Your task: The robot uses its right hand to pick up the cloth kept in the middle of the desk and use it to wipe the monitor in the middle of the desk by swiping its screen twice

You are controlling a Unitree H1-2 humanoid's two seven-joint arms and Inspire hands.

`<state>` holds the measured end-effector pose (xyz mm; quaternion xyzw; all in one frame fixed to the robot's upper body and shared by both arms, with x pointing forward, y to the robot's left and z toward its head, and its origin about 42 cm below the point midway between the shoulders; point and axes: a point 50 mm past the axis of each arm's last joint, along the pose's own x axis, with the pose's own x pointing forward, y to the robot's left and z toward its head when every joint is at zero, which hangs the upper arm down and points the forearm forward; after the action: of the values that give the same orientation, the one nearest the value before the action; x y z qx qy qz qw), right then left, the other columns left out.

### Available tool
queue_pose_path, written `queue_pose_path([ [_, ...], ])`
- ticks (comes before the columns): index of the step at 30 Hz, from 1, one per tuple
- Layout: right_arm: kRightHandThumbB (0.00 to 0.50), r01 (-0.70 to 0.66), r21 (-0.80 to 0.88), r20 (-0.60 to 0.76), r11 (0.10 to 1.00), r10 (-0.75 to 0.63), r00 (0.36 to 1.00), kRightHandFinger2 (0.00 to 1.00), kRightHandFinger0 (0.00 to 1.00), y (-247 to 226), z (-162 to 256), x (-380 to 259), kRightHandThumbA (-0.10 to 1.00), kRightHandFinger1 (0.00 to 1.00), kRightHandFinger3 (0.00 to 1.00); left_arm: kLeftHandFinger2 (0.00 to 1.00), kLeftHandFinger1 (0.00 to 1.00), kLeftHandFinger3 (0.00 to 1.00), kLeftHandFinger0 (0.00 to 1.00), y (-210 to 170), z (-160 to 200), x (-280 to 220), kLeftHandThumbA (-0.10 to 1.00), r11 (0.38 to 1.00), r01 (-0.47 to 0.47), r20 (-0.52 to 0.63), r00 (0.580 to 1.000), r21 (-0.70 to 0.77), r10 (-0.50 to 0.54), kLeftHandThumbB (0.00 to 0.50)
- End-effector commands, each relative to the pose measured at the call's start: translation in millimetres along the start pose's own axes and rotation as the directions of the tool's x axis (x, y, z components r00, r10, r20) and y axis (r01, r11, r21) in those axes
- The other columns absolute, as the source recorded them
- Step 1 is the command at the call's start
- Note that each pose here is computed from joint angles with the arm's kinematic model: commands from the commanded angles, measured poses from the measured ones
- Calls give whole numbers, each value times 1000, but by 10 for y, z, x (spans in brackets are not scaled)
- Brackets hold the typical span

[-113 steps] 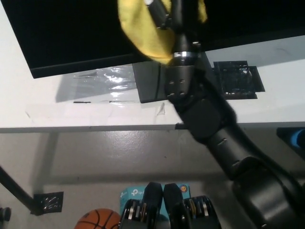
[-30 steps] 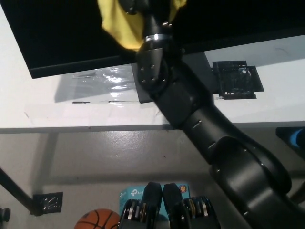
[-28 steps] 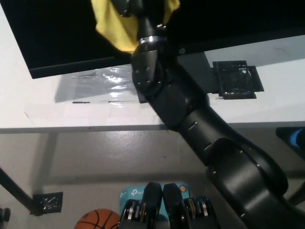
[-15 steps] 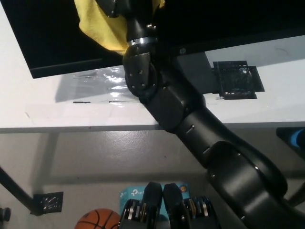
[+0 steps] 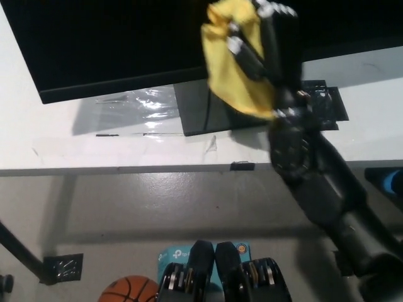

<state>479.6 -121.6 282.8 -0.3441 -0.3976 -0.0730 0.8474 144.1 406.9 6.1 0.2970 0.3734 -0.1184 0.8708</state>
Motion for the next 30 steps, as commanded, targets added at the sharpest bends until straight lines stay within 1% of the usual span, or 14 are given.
queue_pose_path([
  [1, 47, -31, -21, 59, 999, 32, 998, 126, 0, -206, -26, -5, -100, 15, 568, 881, 717, 1000, 715, 81, -21, -59, 599, 1000, -19, 22, 1000, 2, 19, 110],
  [5, 73, -59, -71, -2, 996, 59, 998, 107, 0, -303, -282, -115, -100, 0, 545, 850, 674, 1000, 677, 98, -3, -69, 605, 1000, -23, 26, 999, 10, 23, 100],
  [7, 84, -67, -124, -22, 990, 64, 998, 57, 0, -361, -473, -150, -100, 0, 539, 841, 676, 1000, 673, 104, -9, -80, 597, 1000, -28, 31, 999, 12, 28, 97],
  [10, 83, -84, -150, -59, 985, 76, 995, 94, 0, -395, -617, -173, -100, 13, 542, 826, 663, 1000, 659, 93, -16, -89, 619, 999, -32, 34, 999, 13, 31, 111],
  [12, 94, -130, -205, -113, 970, 108, 988, 90, 0, -450, -835, -202, -100, 0, 550, 850, 691, 1000, 681, 91, -20, -89, 641, 999, -30, 37, 999, 15, 29, 103],
  [15, 111, -166, -214, -148, 963, 136, 980, 80, 0, -462, -993, -230, -100, 0, 551, 828, 656, 1000, 654, 101, -46, -93, 619, 1000, -30, 37, 999, -5, 30, 101],
  [20, 118, -268, -313, -272, 911, 185, 944, 52, 0, -598, -1323, -276, -100, 0, 572, 841, 672, 1000, 651, 103, -47, -105, 623, 999, -36, 24, 999, -3, 36, 109],
  [21, 138, -262, -328, -266, 908, 177, 948, 26, 0, -614, -1346, -264, -100, 0, 557, 841, 671, 1000, 651, 120, -35, -120, 620, 999, -39, 25, 999, -2, 39, 102],
  [24, 128, -276, -351, -297, 895, 173, 939, 0, 0, -717, -1466, -268, -100, 0, 484, 833, 657, 1000, 618, 142, -8, -136, 597, 999, -49, 22, 999, -1, 49, 93],
  [26, 116, -304, -369, -314, 878, 190, 930, 47, 0, -749, -1509, -293, -100, 0, 446, 810, 641, 1000, 611, 144, -25, -111, 591, 999, -54, 27, 998, -3, 55, 97],
  [27, 117, -338, -388, -332, 857, 212, 919, 130, 3, -748, -1540, -312, -100, 56, 564, 839, 667, 1000, 633, 148, -21, -112, 601, 999, -53, 25, 998, -9, 54, 108],
  [28, 123, -353, -396, -340, 848, 221, 914, 129, 0, -747, -1551, -317, -100, 28, 567, 843, 669, 1000, 636, 152, -20, -113, 603, 999, -54, 24, 998, -11, 54, 108],
  [29, 125, -381, -407, -360, 830, 238, 902, 156, 0, -741, -1567, -331, -100, 27, 622, 843, 656, 1000, 625, 156, -9, -126, 611, 998, -56, 28, 998, -9, 56, 114],
  [30, 124, -443, -383, -415, 811, 278, 867, 269, 103, -719, -1607, -362, -100, 146, 643, 841, 658, 1000, 627, 161, -10, -125, 625, 998, -57, 28, 998, -7, 57, 117],
])
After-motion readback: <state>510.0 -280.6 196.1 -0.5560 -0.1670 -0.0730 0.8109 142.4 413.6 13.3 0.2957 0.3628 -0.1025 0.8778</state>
